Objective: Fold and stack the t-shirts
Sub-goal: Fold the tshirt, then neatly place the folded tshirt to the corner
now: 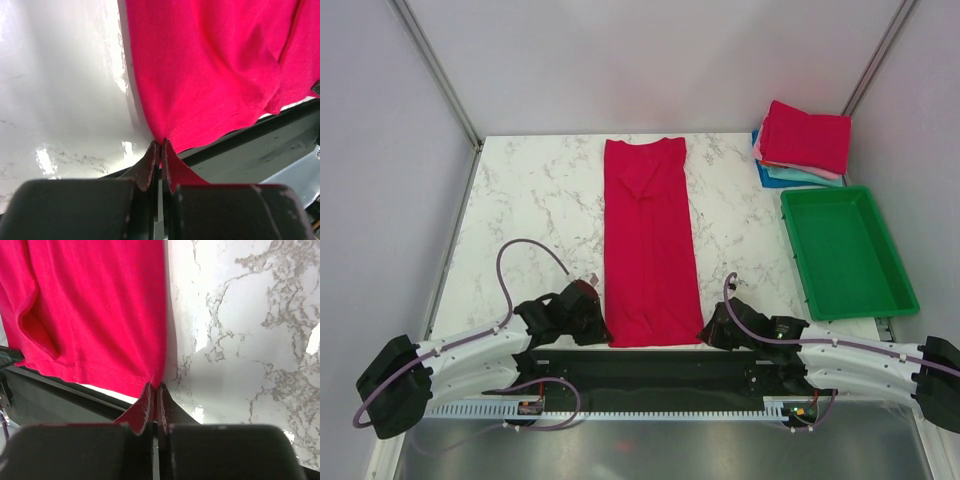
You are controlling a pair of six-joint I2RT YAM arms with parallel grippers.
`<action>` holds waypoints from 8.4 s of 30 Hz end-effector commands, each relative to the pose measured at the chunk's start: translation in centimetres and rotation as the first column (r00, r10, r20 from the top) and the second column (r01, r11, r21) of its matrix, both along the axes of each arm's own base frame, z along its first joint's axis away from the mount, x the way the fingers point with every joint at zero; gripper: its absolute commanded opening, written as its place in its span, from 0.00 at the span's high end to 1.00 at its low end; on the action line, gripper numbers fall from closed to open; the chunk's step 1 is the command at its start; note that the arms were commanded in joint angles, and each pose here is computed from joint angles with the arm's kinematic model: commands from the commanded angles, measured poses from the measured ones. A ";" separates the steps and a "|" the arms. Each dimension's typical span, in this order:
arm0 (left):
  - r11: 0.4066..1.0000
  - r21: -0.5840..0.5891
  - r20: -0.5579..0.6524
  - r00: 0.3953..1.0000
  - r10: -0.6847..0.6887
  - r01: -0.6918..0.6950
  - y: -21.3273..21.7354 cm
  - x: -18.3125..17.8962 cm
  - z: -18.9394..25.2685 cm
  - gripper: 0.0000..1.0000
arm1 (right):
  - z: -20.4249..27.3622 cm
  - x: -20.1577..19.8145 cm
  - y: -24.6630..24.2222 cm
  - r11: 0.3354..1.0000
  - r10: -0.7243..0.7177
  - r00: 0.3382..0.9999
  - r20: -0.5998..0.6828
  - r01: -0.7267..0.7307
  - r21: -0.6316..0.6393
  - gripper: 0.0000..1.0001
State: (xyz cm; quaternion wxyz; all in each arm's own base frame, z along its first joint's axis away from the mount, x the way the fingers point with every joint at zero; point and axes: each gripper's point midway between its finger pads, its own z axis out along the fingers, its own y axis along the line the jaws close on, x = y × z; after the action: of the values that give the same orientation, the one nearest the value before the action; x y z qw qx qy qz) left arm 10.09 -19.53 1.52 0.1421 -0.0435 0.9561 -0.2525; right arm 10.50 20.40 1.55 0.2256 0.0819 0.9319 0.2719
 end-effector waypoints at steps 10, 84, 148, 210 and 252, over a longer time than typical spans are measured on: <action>0.999 -0.031 0.097 0.994 0.044 -0.041 1.1 0.5 7.6 0.98 | 5.6 1.4 0.1 1.000 -0.010 0.997 0.078 0.011 -0.014 1.00; 0.968 -0.211 0.027 0.990 0.141 -0.133 4.2 24.5 7.1 0.33 | 5.1 22.3 -0.3 0.997 0.040 0.999 0.004 -0.040 0.063 0.17; 0.980 -0.066 -0.058 0.982 0.182 -0.185 2.3 19.8 -0.5 0.98 | -0.7 19.8 -0.2 0.998 0.034 0.998 -0.058 -0.031 0.060 1.00; 0.992 -0.059 0.054 0.991 0.119 -0.115 3.0 31.8 13.0 0.98 | 13.9 37.2 1.9 0.978 0.052 0.969 0.242 -0.001 -0.209 1.00; 0.967 0.255 0.234 0.971 -0.054 -0.008 5.6 18.9 14.6 0.24 | 4.4 24.1 2.7 1.000 0.019 0.993 0.116 -0.019 0.003 0.18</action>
State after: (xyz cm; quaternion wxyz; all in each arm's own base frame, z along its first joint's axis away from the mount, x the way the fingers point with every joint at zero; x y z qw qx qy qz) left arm 29.90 -14.15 13.14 0.1957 -0.0090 0.9744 -0.1102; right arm 36.10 20.11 5.25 0.2756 0.0748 0.9197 0.2695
